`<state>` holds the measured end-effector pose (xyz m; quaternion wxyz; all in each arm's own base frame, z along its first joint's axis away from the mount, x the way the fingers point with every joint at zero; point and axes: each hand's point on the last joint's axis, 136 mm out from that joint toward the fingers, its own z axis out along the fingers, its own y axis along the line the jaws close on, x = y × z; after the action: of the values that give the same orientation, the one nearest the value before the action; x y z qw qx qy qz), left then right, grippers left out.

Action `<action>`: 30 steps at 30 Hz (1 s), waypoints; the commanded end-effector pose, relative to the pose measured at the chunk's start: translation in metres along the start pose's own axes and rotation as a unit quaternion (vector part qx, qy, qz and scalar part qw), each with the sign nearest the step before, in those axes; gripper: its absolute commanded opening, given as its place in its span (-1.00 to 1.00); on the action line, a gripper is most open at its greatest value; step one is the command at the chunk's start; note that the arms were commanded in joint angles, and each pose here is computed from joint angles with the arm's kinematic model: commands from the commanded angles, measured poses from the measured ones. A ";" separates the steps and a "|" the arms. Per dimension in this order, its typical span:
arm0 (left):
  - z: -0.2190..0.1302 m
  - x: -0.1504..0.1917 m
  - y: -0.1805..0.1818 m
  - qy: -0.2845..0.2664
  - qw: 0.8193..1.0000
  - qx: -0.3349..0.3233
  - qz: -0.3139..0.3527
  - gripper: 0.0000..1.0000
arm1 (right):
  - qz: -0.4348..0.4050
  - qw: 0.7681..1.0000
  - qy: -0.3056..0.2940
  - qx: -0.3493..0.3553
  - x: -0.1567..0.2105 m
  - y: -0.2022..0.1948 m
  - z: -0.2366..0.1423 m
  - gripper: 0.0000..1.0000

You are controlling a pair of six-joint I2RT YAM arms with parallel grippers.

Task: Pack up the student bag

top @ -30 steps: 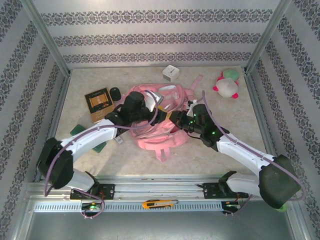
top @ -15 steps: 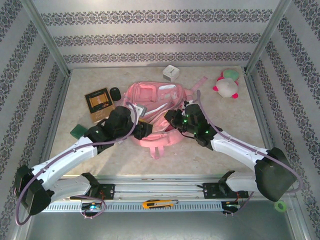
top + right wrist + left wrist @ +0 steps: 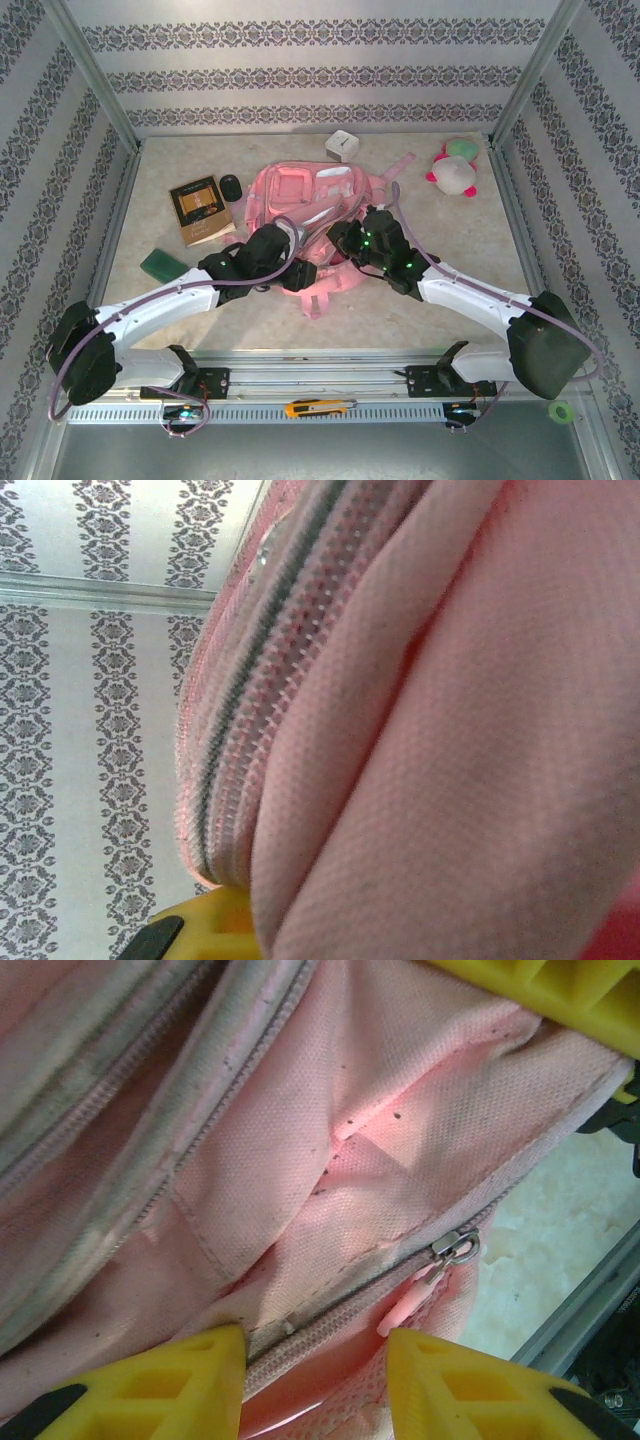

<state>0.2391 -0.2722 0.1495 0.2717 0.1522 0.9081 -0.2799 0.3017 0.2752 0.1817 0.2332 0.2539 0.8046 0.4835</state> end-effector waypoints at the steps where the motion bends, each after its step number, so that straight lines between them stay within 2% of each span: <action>1: -0.002 -0.013 -0.025 -0.017 0.999 0.029 -0.002 -0.21 | 0.013 0.998 -0.030 -0.053 -0.010 0.043 -0.001 -1.00; 5: -0.013 -0.017 -0.023 -0.029 0.999 0.017 -0.002 -0.21 | 0.017 0.998 -0.038 -0.047 -0.012 0.039 0.000 -1.00; 10: -0.045 -0.027 -0.015 -0.068 0.998 -0.013 -0.005 -0.16 | 0.022 0.998 -0.040 -0.040 -0.012 0.035 0.002 -1.00; 14: -0.055 -0.020 -0.011 -0.051 0.998 -0.026 -0.024 -0.15 | 0.023 0.998 -0.039 -0.043 -0.012 0.039 0.003 -1.00; 22: -0.033 0.000 -0.014 0.006 0.999 -0.030 -0.044 -0.19 | 0.026 0.998 -0.033 -0.048 -0.010 0.043 0.007 -1.00; 30: -0.012 -0.022 -0.026 -0.017 0.999 -0.024 -0.044 -0.19 | 0.022 0.998 -0.027 -0.057 -0.007 0.051 0.007 -1.00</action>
<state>0.2287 -0.2718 0.1573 0.2483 0.1077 0.9300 -0.2487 0.3106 0.2859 0.1854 0.2295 0.2803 0.7952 0.4862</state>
